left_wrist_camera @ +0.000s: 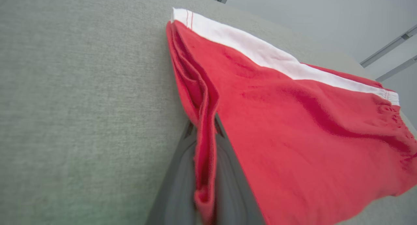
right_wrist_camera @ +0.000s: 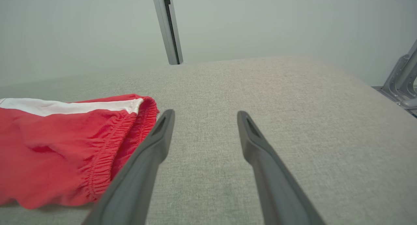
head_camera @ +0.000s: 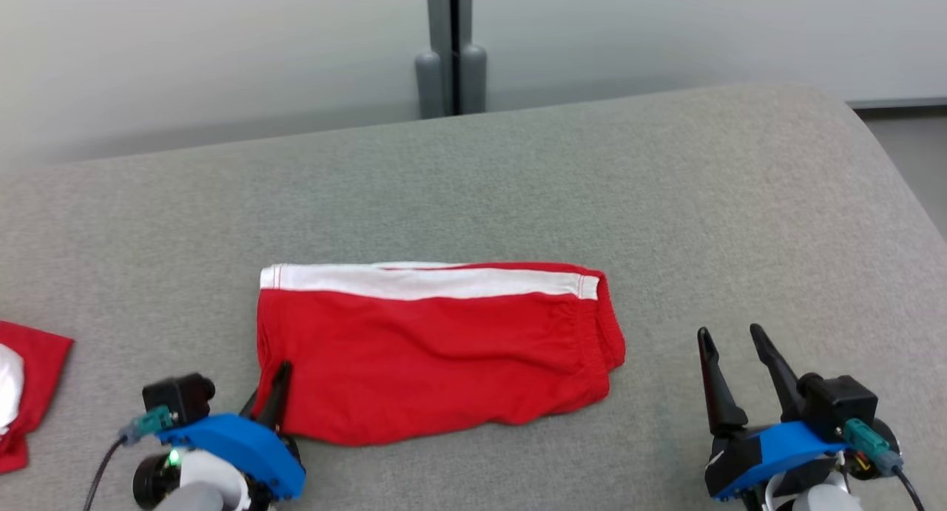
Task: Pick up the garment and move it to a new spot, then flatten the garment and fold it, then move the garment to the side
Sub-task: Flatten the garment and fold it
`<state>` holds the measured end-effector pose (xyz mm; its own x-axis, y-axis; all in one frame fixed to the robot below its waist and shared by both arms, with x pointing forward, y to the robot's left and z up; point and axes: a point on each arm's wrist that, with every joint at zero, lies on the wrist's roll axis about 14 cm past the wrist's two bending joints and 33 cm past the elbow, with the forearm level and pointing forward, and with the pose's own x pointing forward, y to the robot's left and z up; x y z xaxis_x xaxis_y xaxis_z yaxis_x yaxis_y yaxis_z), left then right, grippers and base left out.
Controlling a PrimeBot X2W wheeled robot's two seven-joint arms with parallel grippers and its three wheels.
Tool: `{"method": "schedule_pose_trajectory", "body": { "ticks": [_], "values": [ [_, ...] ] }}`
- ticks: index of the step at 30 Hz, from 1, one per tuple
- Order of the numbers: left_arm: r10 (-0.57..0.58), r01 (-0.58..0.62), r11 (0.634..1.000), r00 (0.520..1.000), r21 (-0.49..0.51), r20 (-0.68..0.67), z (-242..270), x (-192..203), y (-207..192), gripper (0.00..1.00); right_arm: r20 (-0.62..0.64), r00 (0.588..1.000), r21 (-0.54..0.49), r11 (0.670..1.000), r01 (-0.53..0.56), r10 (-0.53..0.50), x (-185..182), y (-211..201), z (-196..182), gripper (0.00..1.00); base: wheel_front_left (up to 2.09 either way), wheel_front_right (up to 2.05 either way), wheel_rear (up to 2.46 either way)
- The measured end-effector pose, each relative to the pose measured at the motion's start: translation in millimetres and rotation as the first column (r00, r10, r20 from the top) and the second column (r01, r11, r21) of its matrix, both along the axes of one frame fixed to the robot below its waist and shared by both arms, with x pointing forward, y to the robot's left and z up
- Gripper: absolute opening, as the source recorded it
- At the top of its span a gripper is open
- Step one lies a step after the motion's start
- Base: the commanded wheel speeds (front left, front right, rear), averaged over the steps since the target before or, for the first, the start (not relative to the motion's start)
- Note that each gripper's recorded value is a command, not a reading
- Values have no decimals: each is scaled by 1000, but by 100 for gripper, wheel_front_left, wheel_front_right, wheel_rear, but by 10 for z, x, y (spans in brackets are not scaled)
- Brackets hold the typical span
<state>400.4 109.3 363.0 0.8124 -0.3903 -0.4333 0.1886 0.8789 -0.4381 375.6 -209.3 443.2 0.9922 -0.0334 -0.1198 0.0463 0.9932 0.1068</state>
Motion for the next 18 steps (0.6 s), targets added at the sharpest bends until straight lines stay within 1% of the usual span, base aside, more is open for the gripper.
{"method": "schedule_pose_trajectory", "body": {
  "ticks": [4,7,8,9,10,11,15,17,18],
  "values": [
    [74,-74,997,997,-6,-2,-5,-186,137,0,-1,1000,5,1000,-29,29,-18,101,-1,100,0,0,0],
    [99,-99,995,995,4,-1,-30,-328,179,0,2,998,4,998,-56,56,0,189,13,100,0,0,0],
    [108,-108,994,994,7,4,-26,-353,196,21,1,998,4,998,-64,64,6,216,9,100,0,0,0],
    [125,-125,992,992,9,10,-15,-363,223,100,0,997,4,997,-72,72,14,241,6,100,0,0,0],
    [153,-154,988,988,4,25,22,-344,261,100,-1,997,3,997,-82,82,25,271,4,100,0,0,0],
    [162,-163,986,986,27,50,65,-318,303,100,-2,996,3,996,-90,90,38,301,-1,100,0,0,0],
    [170,-185,978,974,92,153,240,-251,459,100,-8,990,2,990,-143,143,108,473,-25,100,0,0,0],
    [180,-202,973,967,109,178,273,-262,528,100,-2,985,1,985,-171,171,178,566,-4,100,0,0,0],
    [192,-218,969,961,117,200,306,-262,587,100,6,979,-1,979,-204,204,263,677,22,100,0,0,0]
  ]
}}
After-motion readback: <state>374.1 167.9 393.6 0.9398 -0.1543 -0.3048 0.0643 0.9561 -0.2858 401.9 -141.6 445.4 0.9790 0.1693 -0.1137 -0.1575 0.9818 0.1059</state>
